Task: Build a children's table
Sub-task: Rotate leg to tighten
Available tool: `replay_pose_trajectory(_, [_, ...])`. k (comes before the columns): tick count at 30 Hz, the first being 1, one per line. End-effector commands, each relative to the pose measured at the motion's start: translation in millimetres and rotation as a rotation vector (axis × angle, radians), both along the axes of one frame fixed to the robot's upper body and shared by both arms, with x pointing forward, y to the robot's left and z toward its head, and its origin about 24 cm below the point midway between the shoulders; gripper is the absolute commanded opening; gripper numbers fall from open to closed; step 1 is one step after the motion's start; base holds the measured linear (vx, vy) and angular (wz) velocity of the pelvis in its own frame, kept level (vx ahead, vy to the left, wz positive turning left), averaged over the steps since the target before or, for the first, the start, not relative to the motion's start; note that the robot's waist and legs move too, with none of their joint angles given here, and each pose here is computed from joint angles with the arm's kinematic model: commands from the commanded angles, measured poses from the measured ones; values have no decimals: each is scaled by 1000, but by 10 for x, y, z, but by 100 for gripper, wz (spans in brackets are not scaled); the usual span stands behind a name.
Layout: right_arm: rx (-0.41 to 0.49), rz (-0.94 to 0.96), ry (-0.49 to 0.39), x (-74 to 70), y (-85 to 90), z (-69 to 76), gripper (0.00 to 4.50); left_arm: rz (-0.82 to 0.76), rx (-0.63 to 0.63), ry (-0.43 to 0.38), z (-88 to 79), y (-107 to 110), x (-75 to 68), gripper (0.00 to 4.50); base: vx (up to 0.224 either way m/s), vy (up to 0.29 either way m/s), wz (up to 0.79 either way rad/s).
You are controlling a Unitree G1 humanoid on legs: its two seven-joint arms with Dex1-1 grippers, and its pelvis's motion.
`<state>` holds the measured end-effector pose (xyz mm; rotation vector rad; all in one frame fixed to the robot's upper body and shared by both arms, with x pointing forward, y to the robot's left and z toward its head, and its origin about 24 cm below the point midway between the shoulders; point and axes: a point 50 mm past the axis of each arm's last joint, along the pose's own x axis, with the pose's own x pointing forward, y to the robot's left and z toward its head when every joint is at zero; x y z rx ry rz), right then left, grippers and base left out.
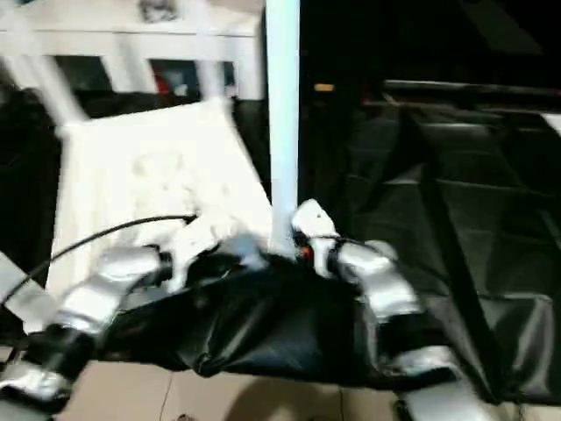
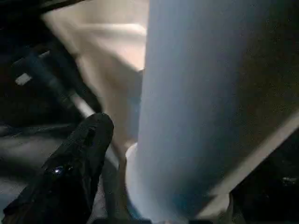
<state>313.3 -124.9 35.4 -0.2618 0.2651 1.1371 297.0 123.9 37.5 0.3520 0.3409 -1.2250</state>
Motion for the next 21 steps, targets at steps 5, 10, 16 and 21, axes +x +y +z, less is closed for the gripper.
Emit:
replay_pose_trajectory(5, [-16, 271, 97, -175, 27, -19, 375, -127, -72, 35, 107, 63, -58, 0, 0, 0, 0])
replay_pose_trajectory(10, [-45, 357, 128, -238, 18, -37, 343, -160, -49, 52, 111, 169, -74, 0, 0, 0, 0])
replay_pose_trajectory(16, [-15, 396, 144, -273, 66, -24, 297, -176, -51, 75, 116, 226, -94, 0, 0, 0, 0])
replay_pose_trajectory(21, [-1, 417, 150, -300, 94, -22, 266, -191, -55, 96, 103, 239, -118, 0, 0, 0, 0])
